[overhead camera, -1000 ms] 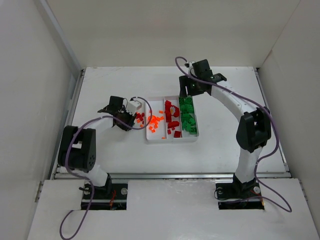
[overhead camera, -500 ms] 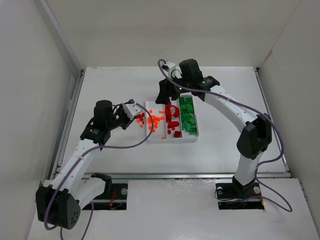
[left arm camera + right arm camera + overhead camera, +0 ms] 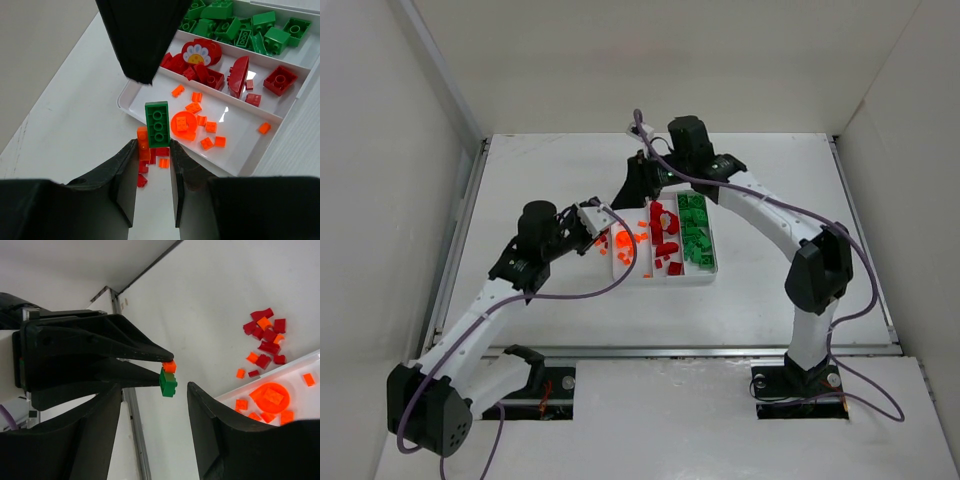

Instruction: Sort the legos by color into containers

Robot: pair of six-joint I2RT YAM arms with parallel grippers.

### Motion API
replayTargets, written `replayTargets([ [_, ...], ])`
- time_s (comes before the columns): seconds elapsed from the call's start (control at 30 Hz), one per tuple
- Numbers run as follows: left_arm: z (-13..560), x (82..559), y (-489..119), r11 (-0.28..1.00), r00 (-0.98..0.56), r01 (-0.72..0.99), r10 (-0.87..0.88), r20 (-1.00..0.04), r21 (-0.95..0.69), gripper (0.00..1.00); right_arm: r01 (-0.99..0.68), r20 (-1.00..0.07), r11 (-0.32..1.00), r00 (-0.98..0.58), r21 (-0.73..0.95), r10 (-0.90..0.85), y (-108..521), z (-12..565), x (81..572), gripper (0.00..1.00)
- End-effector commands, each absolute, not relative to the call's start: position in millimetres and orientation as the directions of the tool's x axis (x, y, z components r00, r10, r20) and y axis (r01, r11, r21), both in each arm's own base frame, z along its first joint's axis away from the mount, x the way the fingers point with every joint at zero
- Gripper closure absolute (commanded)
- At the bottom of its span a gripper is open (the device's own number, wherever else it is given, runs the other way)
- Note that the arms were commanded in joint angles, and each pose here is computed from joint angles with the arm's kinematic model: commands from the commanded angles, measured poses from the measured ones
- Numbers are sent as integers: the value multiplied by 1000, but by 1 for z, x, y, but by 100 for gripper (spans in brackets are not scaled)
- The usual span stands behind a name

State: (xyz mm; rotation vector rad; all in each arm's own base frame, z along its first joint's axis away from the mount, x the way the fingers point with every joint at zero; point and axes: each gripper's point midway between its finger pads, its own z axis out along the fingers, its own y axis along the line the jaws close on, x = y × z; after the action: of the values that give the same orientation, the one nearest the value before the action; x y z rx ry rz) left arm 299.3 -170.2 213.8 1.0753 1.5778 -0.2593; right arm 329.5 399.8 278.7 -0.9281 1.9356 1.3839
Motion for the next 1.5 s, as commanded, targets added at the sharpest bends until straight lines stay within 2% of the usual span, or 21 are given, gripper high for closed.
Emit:
replayTargets([
  [0.0, 247, 308, -178, 584, 132, 708, 441, -888, 396, 100, -834, -802, 141, -552, 534, -229, 411, 290, 318, 40],
  [0.3, 258, 313, -184, 594, 149, 695, 432, -890, 405, 100, -814, -769, 143, -579, 562, -272, 417, 273, 317, 45],
  [0.43, 264, 312, -187, 590, 162, 696, 426, -890, 409, 100, -814, -768, 133, -579, 565, -274, 420, 272, 319, 53],
  [0.57, 260, 314, -186, 594, 151, 694, 433, -889, 407, 100, -815, -767, 116, -576, 568, -283, 421, 271, 318, 75],
  [0.6, 260, 315, -185, 599, 148, 688, 436, -888, 409, 100, -815, -767, 116, -576, 568, -283, 421, 271, 318, 84],
  [0.7, 262, 317, -183, 613, 144, 678, 430, -891, 405, 100, -809, -760, 101, -581, 579, -291, 423, 267, 318, 94],
  [0.73, 262, 318, -182, 621, 139, 670, 434, -890, 407, 100, -803, -752, 105, -588, 587, -296, 422, 266, 317, 100],
  [0.87, 251, 321, -181, 625, 100, 678, 445, -890, 388, 100, -790, -734, 115, -605, 602, -309, 424, 257, 319, 100],
  [1.07, 192, 312, -172, 613, -44, 717, 515, -856, 332, 100, -769, -703, 174, -635, 615, -322, 430, 234, 334, 100],
  [1.23, 136, 298, -156, 596, -157, 742, 601, -784, 309, 100, -748, -668, 250, -663, 615, -338, 448, 193, 361, 100],
  [1.27, 129, 295, -153, 597, -176, 743, 611, -772, 303, 100, -732, -639, 273, -679, 624, -362, 451, 166, 368, 100],
  [1.47, 77, 268, -136, 552, -237, 787, 681, -693, 274, 100, -745, -627, 278, -663, 607, -409, 467, 137, 358, 100],
])
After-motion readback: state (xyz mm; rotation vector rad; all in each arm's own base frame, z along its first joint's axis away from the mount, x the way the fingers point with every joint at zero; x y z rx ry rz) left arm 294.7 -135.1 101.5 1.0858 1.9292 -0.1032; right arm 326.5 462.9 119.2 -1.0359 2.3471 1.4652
